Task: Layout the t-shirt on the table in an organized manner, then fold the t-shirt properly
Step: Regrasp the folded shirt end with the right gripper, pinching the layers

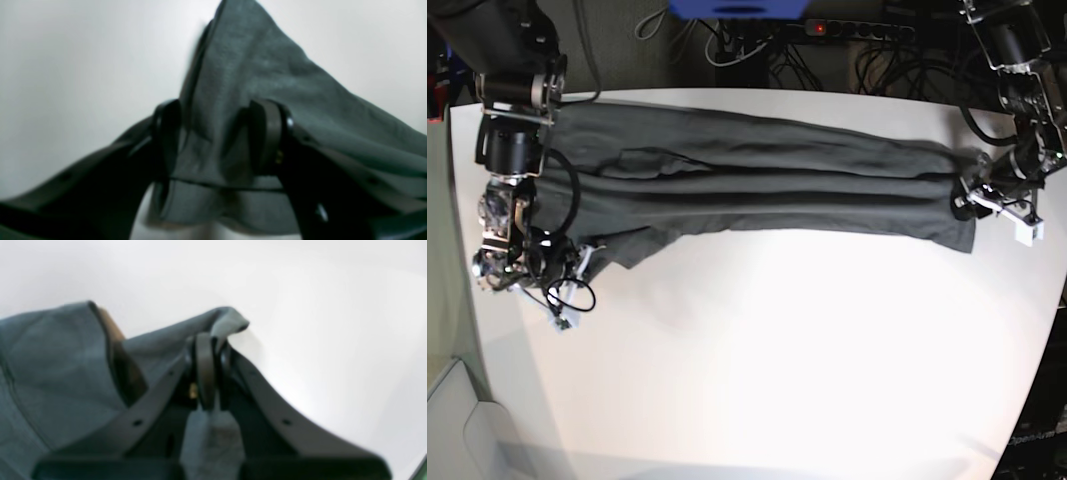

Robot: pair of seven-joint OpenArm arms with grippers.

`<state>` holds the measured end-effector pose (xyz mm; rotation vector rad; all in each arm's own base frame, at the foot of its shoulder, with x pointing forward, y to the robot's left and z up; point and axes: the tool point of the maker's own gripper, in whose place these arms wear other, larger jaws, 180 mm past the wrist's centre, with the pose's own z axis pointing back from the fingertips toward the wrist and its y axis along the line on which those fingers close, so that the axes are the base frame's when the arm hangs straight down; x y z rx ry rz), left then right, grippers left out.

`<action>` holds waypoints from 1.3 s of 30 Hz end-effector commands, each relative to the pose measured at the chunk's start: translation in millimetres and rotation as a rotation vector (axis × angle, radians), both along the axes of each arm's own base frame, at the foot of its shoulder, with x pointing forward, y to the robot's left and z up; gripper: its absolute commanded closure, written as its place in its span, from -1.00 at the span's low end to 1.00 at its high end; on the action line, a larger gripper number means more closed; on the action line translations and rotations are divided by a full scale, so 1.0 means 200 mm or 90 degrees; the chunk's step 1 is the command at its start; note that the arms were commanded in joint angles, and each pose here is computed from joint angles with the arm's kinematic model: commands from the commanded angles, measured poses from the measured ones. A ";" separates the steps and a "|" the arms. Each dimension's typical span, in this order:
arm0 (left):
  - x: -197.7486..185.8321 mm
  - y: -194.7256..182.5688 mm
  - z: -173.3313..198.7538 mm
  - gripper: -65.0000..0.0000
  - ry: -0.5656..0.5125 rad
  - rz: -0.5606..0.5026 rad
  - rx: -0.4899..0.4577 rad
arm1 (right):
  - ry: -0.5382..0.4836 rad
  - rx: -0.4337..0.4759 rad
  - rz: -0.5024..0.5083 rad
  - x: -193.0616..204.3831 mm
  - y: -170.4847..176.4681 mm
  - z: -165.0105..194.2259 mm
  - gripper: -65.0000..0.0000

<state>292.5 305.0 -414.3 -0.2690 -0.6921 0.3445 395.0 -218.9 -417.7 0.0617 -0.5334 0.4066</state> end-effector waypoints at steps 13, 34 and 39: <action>0.02 0.03 0.04 0.02 -0.010 -0.002 0.008 | -0.112 -0.178 -0.060 -0.22 -0.20 0.53 1.00; 0.02 0.04 0.04 0.02 -0.008 -0.004 0.015 | 0.004 -0.191 -0.023 -0.89 -0.04 0.27 1.00; 0.02 0.05 0.05 0.01 -0.008 -0.005 0.017 | 0.019 -0.191 -0.021 -0.93 -0.04 0.24 1.00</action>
